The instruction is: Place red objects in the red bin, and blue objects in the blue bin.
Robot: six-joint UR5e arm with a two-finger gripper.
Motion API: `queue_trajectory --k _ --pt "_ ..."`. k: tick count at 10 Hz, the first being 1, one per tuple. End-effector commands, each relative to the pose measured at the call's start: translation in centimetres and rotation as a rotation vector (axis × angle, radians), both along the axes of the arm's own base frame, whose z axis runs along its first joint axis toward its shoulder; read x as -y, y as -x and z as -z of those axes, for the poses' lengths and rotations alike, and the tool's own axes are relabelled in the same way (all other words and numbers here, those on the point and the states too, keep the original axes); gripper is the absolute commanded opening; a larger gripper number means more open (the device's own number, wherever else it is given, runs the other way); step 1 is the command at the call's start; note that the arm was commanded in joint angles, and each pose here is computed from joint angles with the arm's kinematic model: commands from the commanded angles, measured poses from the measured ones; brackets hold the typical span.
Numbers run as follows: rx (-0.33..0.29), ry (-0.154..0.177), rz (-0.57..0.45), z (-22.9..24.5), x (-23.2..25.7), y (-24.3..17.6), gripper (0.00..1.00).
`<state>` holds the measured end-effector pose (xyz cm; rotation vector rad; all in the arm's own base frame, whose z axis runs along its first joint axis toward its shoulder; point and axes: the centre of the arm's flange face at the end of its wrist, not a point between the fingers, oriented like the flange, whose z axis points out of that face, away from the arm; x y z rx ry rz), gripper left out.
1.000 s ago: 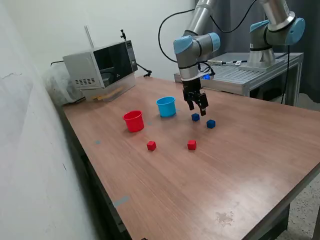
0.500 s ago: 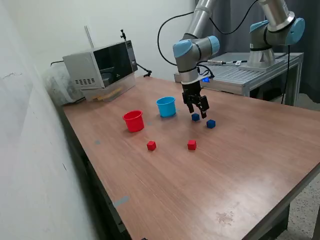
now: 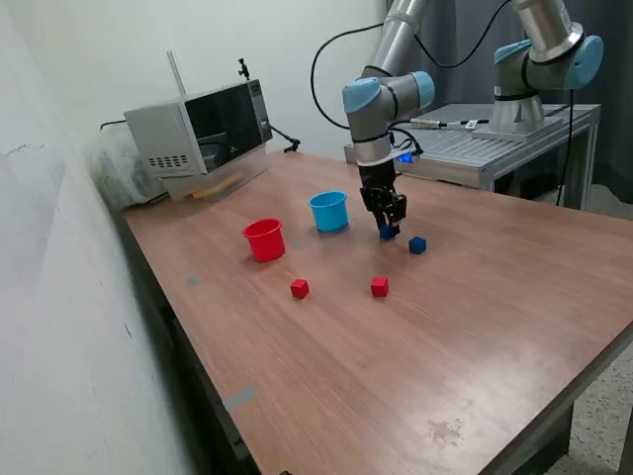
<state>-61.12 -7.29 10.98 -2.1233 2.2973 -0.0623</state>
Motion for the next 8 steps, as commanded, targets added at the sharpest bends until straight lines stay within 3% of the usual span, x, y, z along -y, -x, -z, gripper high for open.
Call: queue_trajectory --k 1,4,6,8 --pt "-0.022 -0.037 -0.007 -1.1 -0.3 0.2 0.0" --pt "-0.143 -0.054 -0.017 -9.9 -0.6 -0.1 0.0" --pt "-0.16 -0.057 -0.031 -14.1 -1.1 -0.8 0.0" --pt "-0.155 -0.062 0.018 -16.7 -6.0 0.3 0.0"
